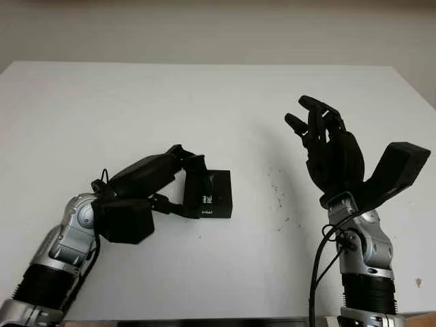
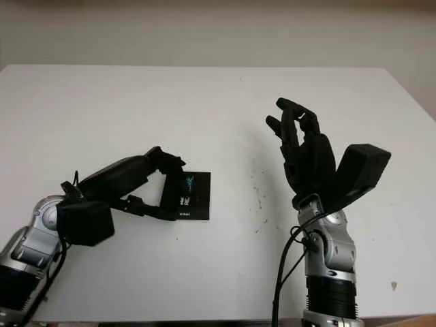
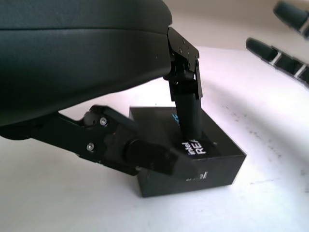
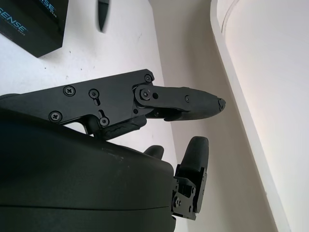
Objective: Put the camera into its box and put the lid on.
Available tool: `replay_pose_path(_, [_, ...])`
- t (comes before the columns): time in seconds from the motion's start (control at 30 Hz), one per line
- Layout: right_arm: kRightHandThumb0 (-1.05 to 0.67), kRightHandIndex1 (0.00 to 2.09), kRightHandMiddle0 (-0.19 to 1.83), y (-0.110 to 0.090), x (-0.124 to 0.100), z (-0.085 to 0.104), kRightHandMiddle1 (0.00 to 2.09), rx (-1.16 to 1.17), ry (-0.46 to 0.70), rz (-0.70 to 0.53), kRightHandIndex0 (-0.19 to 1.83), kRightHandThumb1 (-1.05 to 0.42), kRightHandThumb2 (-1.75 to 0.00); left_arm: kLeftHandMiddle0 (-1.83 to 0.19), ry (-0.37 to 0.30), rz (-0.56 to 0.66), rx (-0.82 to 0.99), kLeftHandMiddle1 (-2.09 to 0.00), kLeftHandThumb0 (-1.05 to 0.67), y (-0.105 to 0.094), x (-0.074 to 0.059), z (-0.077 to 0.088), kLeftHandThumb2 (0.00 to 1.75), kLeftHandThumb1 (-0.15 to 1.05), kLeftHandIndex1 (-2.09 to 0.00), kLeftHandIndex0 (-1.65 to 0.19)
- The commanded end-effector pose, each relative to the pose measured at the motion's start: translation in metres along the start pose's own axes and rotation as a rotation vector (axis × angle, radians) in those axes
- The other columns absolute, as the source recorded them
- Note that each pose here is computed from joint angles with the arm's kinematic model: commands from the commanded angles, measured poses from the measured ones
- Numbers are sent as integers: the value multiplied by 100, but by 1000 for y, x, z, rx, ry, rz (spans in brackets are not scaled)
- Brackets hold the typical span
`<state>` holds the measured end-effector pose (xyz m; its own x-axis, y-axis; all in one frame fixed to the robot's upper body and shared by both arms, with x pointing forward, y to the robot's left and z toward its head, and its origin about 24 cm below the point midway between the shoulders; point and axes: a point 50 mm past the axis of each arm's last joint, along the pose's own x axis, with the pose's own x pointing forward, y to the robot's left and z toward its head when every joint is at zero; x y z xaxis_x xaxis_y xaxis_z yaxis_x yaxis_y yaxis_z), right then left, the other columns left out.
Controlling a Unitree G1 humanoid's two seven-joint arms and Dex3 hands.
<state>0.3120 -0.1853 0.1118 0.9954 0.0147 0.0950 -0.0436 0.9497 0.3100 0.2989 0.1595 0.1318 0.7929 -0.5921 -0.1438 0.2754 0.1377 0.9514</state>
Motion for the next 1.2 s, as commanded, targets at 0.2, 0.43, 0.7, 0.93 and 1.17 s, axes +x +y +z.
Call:
replay_pose_path(0.2, [-61,99,-15,0,-3,6,140,-18,-16,-2,-8,-105,-41,19,109,-100,98,0,-84,-16,-6,-10,49,105,-5,10])
replay_pose_path(0.43, [-62,101,-16,-1,-3,5,143,-11,-9,13,-10,-105,-39,19,92,-81,-54,0,-85,-15,-7,-12,50,105,-5,11])
replay_pose_path(0.7, [-61,102,-19,5,-6,2,146,-69,-22,34,-14,-105,-40,18,-38,179,-521,-1,-82,-1,-13,-13,48,105,-5,12])
replay_pose_path(0.93, [-61,96,-19,25,-8,-1,136,-221,-68,112,-18,-105,-35,19,-142,509,-932,0,-76,17,-14,-22,46,105,0,19])
replay_pose_path(1.17, [-58,72,-19,42,-6,-2,94,-325,-80,170,-13,-105,-38,19,-98,669,-1210,0,-75,7,-16,-38,51,105,0,19])
